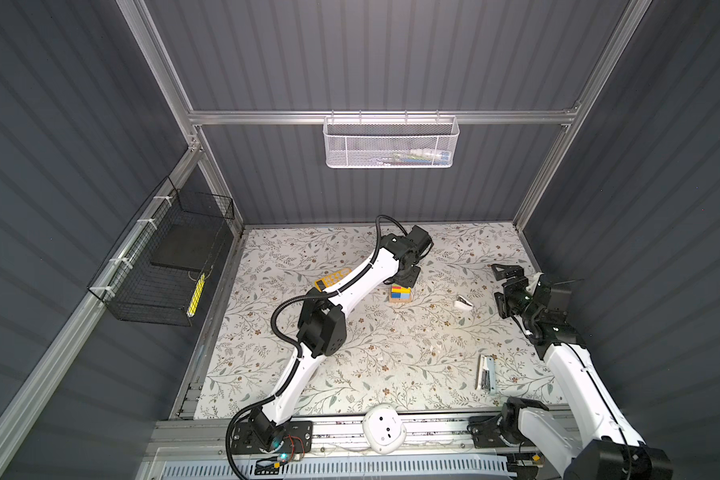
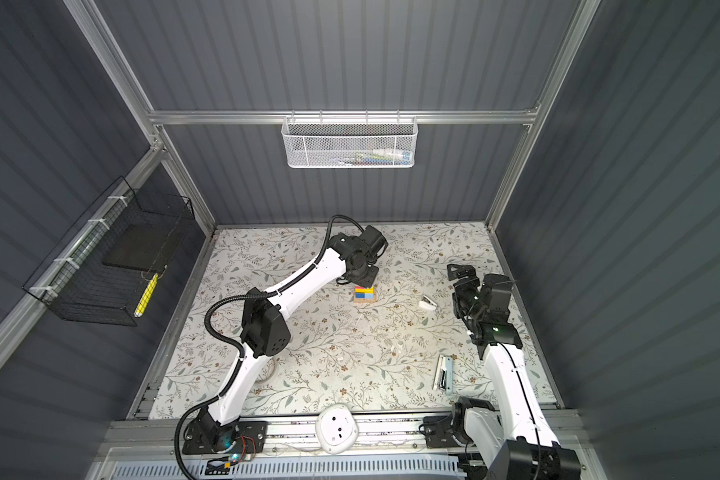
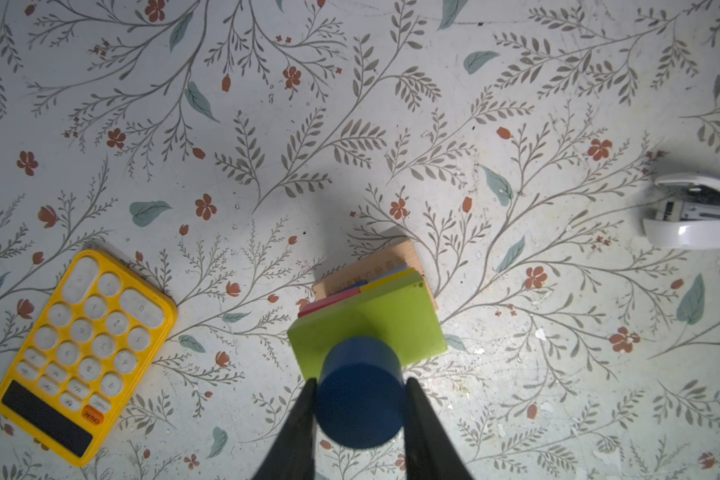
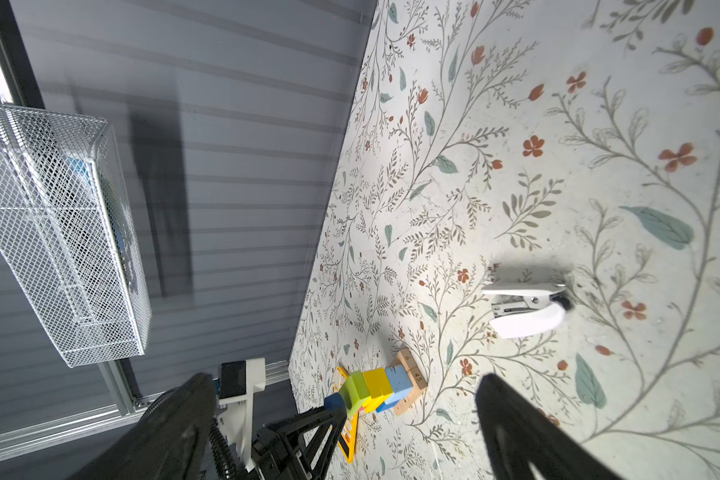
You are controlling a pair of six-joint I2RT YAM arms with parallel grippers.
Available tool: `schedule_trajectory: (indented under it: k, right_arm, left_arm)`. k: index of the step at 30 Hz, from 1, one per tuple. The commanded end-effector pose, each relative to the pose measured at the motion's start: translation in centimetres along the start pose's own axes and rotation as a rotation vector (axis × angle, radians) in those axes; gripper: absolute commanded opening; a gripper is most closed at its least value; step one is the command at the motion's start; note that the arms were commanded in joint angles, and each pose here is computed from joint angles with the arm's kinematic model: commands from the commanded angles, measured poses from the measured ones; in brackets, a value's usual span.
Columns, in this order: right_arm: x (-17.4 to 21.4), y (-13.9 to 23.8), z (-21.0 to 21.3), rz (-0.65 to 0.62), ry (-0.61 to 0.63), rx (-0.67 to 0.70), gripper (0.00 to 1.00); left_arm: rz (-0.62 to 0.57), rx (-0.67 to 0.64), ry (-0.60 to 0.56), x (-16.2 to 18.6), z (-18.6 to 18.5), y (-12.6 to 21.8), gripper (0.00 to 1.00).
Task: Build the wood block tower
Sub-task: 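Lower the blue cylinder onto the lime-green block with the left gripper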
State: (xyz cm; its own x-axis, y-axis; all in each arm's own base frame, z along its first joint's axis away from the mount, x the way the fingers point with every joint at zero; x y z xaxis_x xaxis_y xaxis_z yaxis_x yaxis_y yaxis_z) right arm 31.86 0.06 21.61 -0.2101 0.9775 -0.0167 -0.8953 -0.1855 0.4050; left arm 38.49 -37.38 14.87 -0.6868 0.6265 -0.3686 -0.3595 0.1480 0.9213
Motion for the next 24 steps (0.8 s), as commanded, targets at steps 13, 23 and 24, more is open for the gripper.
schedule_trajectory:
  k: [13,23,24]
  right_arm:
    - [0.29,-0.17,0.61,0.034,0.003,-0.027,0.99]
    - [0.22,-0.23,0.47,0.033,-0.002,-0.023,0.99]
    - [0.22,-0.25,0.38,0.034,-0.003,-0.021,0.99]
  left_arm:
    - [-0.015,0.001,0.008,-0.57,0.26,-0.49,0.27]
    - [-0.007,0.001,0.011,-0.44,0.32,-0.86,0.27]
    - [-0.006,0.002,0.010,-0.41,0.25,-0.99,0.27]
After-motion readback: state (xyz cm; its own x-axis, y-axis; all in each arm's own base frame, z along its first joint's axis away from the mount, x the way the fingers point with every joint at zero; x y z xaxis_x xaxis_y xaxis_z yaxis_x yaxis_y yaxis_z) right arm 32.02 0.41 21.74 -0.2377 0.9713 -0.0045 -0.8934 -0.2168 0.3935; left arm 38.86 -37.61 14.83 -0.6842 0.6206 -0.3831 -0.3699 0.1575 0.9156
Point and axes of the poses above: each gripper's point midway between its finger pads, its own y axis back along the fingers, its own z axis along the line the jaws close on, x = y × z, the point moved 2 cm from there along y, back along the fingers, and after that the axes turned 11 degrees about -y, right-handed, at the moved point
